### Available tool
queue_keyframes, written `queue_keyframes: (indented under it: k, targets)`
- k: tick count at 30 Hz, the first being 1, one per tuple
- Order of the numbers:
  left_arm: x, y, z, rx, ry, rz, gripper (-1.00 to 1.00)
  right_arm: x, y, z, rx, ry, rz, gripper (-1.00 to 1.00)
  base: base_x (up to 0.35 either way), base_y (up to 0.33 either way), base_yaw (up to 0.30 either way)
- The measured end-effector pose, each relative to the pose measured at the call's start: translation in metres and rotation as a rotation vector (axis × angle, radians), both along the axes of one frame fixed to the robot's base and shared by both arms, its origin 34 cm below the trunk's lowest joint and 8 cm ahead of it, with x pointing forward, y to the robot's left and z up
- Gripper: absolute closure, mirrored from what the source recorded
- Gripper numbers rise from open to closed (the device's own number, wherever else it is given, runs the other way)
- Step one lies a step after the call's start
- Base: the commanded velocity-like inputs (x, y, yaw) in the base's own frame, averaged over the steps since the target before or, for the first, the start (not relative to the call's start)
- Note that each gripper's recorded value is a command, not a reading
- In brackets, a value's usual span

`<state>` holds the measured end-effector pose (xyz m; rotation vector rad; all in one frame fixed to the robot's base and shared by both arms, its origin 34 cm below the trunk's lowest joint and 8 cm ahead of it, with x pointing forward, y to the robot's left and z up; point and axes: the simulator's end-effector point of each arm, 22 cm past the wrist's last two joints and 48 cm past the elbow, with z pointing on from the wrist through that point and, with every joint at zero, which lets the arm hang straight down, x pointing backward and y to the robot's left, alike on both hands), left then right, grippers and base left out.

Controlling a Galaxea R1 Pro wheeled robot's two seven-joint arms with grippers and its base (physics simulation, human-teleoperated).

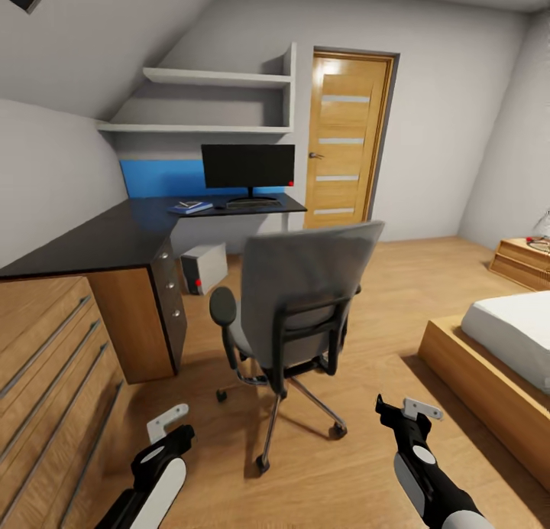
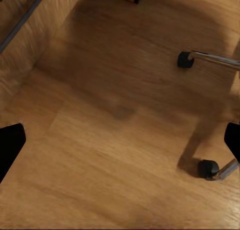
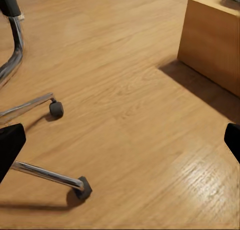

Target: In the bedroom, organize the workspace by keeping the computer under the desk, ensuring the monitor is on the desk, placing the keyboard on the desk next to the monitor, placing the mouse on the desk next to the keyboard, moving the folder from the swivel chair onto the desk next to the mouse, stacking the notebook on top of the folder with the pen on top of the notebook, and positioning the swivel chair next to the desk.

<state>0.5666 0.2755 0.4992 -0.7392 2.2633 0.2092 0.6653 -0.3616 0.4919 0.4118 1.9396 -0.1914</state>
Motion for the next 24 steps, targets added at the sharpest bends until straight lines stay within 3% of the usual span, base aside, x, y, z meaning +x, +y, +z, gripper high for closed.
queue_keyframes:
  k: [7, 9, 10, 24]
  targets:
    - [-0.002, -0.002, -0.003, -0.002, 0.008, -0.001, -1.00, 0.000, 0.005, 0.000, 0.005, -0.001, 0.004, -1.00, -0.303, -0.150, 0.000]
    - [-0.002, -0.006, -0.004, -0.006, 0.010, -0.004, -1.00, 0.001, 0.015, -0.002, 0.018, -0.001, 0.008, -1.00, -0.304, -0.133, 0.108]
    - [-0.002, -0.014, -0.004, 0.000, 0.010, -0.026, -1.00, 0.002, 0.024, -0.001, 0.027, -0.009, 0.011, -1.00, -0.258, -0.167, 0.215]
    - [-0.007, -0.056, -0.008, 0.031, 0.018, -0.150, -1.00, 0.004, 0.031, 0.002, 0.029, -0.039, 0.008, -1.00, -0.061, -0.071, 0.201]
